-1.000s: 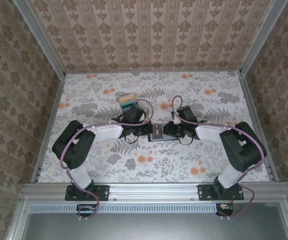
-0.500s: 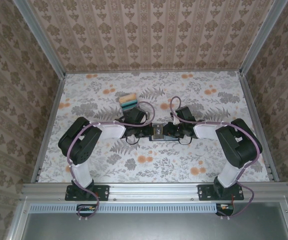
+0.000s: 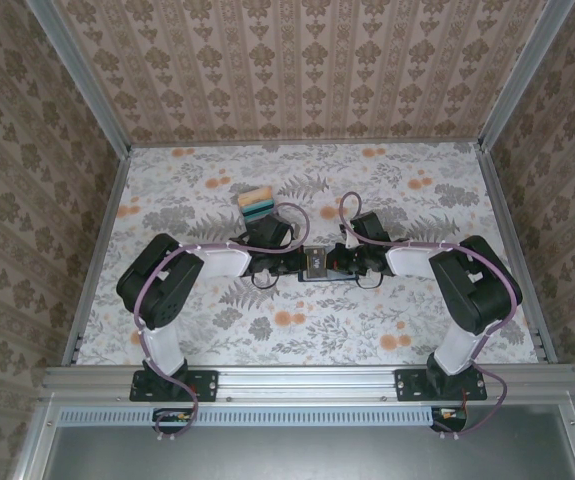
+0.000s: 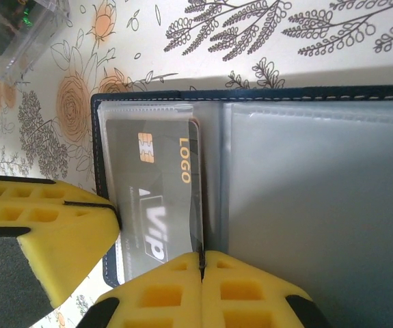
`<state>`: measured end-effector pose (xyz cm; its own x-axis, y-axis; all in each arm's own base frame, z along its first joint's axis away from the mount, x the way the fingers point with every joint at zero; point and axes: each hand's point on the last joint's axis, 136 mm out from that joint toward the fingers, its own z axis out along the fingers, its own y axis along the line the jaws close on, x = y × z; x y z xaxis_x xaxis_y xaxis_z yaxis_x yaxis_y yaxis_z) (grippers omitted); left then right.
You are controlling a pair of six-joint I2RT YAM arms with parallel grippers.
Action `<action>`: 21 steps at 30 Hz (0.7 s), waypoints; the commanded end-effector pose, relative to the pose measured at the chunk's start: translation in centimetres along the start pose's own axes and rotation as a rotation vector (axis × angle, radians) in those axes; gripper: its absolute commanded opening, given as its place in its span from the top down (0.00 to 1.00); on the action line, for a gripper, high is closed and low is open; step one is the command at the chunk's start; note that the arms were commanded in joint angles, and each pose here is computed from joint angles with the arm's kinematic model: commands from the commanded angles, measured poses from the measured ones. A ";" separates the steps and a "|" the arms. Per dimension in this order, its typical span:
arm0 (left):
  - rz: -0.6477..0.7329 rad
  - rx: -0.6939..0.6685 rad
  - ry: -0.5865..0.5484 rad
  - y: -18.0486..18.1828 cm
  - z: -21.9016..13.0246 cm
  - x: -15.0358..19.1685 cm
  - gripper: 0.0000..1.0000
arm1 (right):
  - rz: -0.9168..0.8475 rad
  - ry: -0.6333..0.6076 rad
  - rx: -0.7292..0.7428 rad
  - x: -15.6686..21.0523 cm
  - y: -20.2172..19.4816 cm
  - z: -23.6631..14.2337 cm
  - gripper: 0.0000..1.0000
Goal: Take the credit cards out of the card holder
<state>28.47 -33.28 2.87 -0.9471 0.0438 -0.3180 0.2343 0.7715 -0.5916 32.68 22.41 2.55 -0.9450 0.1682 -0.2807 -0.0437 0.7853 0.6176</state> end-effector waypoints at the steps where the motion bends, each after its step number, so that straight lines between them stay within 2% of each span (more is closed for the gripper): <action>1: -0.035 -0.066 0.060 2.1 0.4 2.0 1.00 | 0.008 -0.014 0.008 -0.1 -0.3 -0.6 1.00; 14: -0.046 -0.079 0.062 2.8 0.0 2.1 1.00 | 0.024 -0.040 0.001 -0.5 -0.9 -1.7 1.00; 15: -0.044 -0.076 0.062 2.7 0.0 2.1 1.00 | 0.025 -0.035 -0.005 -0.5 -0.8 -1.6 0.89; 16: -0.043 -0.075 0.063 2.7 0.0 2.1 1.00 | 0.025 -0.031 -0.013 -0.5 -0.7 -1.4 0.82; 18: -0.041 -0.071 0.063 2.5 0.1 2.0 1.00 | 0.032 -0.022 -0.032 -0.5 -0.5 -1.0 0.76; 21: -0.038 -0.068 0.069 2.4 0.2 2.1 1.00 | 0.043 -0.008 -0.047 -0.4 -0.6 -0.3 0.74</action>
<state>28.51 -33.10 2.75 -0.9474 0.0401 -0.3174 0.2313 0.7714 -0.5928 32.84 21.14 3.02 -0.9359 0.2056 -0.2862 -0.0257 0.7703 0.6371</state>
